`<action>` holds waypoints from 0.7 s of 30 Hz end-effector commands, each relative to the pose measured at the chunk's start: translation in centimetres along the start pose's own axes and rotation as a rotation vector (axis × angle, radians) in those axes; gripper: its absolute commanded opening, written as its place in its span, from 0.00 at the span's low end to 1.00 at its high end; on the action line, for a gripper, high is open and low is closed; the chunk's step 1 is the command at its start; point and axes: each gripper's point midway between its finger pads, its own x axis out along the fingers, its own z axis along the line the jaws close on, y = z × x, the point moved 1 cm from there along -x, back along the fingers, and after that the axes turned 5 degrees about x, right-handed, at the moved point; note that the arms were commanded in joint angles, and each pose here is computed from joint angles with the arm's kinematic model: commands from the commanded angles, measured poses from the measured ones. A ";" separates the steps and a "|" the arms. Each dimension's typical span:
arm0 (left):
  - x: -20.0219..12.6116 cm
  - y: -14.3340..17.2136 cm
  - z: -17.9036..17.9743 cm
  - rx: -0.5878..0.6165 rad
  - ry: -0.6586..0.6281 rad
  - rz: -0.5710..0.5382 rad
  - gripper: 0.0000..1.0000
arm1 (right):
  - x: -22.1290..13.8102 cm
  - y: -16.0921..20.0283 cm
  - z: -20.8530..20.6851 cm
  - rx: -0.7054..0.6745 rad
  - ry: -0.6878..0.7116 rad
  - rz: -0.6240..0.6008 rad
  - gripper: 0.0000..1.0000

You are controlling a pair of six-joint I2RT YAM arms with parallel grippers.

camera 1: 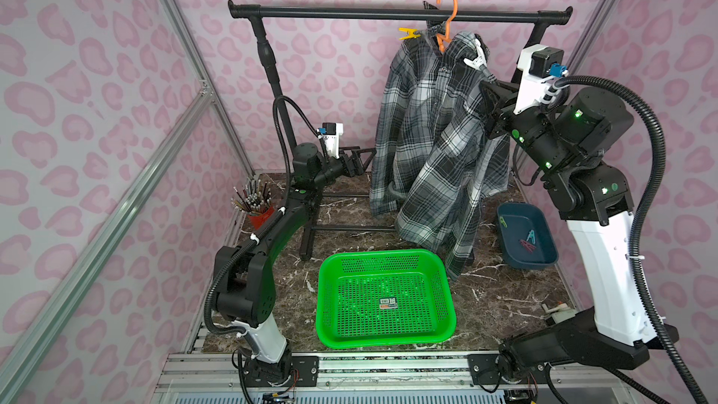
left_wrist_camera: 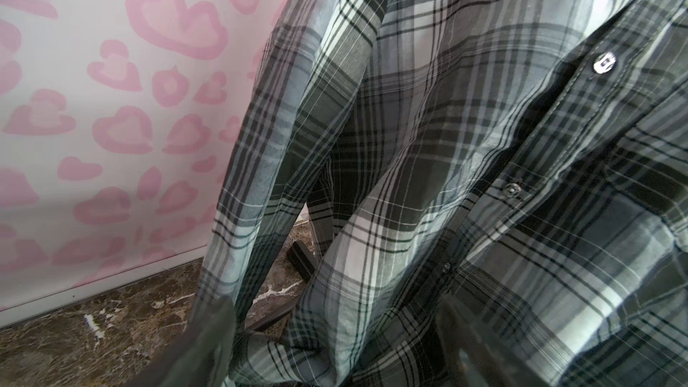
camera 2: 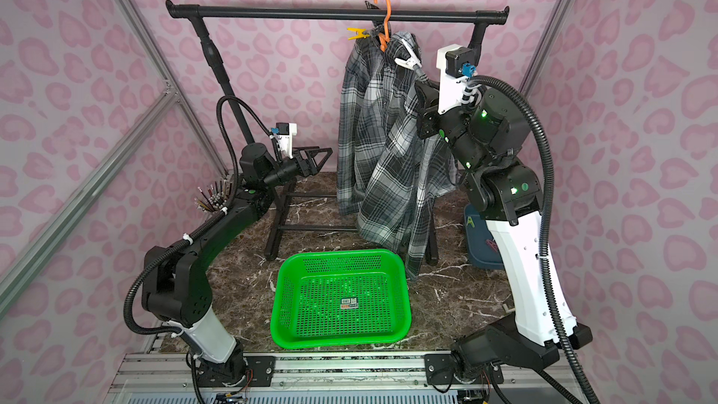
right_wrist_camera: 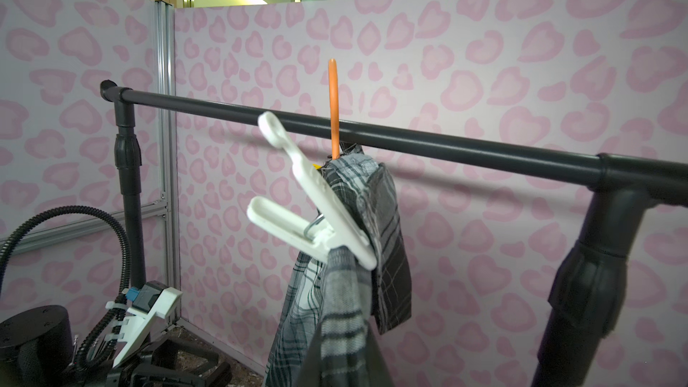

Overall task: Remove the clothespins securing long-sleeve shirts to the hanger
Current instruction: Pick up the hanger from the clothesline.

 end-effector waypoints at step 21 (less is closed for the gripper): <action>2.5 -3.3 1.8 0.010 -0.038 -0.106 0.88 | -0.5 0.4 1.5 0.015 -0.081 -0.013 0.00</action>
